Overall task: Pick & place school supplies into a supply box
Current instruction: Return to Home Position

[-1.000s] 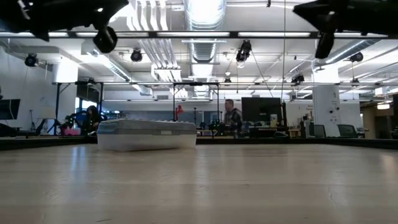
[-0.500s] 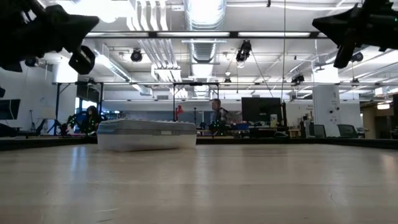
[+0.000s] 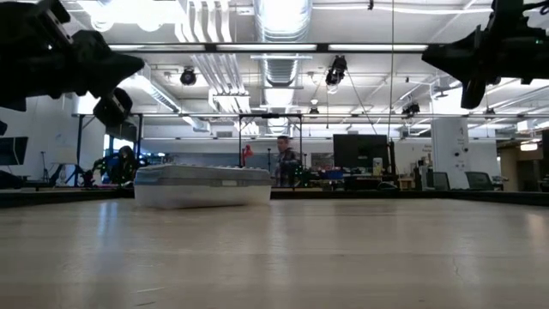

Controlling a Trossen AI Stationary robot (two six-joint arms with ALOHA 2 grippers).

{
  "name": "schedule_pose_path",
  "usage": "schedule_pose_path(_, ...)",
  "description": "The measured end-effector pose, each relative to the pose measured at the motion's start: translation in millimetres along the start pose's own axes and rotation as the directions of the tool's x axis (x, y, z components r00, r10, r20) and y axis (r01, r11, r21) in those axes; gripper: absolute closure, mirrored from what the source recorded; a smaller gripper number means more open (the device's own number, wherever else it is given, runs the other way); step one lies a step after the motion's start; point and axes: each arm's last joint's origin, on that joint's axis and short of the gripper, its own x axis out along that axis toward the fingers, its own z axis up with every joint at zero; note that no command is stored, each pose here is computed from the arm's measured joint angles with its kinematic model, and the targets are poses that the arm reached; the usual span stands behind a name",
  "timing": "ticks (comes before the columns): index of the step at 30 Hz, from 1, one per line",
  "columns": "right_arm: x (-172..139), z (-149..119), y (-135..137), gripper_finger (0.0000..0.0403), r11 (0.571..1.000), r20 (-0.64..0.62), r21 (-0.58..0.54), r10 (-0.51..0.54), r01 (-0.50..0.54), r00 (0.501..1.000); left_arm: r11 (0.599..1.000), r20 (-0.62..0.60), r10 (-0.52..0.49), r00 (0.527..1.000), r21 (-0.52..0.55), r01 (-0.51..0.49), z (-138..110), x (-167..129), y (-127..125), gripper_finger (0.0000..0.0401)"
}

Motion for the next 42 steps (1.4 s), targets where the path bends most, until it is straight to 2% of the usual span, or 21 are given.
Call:
schedule_pose_path(21, 2.1, -3.8, -0.4, 0.0394, 1.0, -0.033, -0.015, -0.012, 0.012, 0.999, 0.989, -0.152, 0.09, 0.984, -0.1, -0.106, -14.0, 9.6, 16.2, 0.04)
schedule_pose_path(42, 2.1, -3.7, -0.4, 0.0394, 1.0, -0.032, -0.015, -0.012, 0.012, 0.999, 0.977, -0.225, 0.125, 0.966, -0.14, -0.16, -21.4, 12.8, 23.6, 0.04)
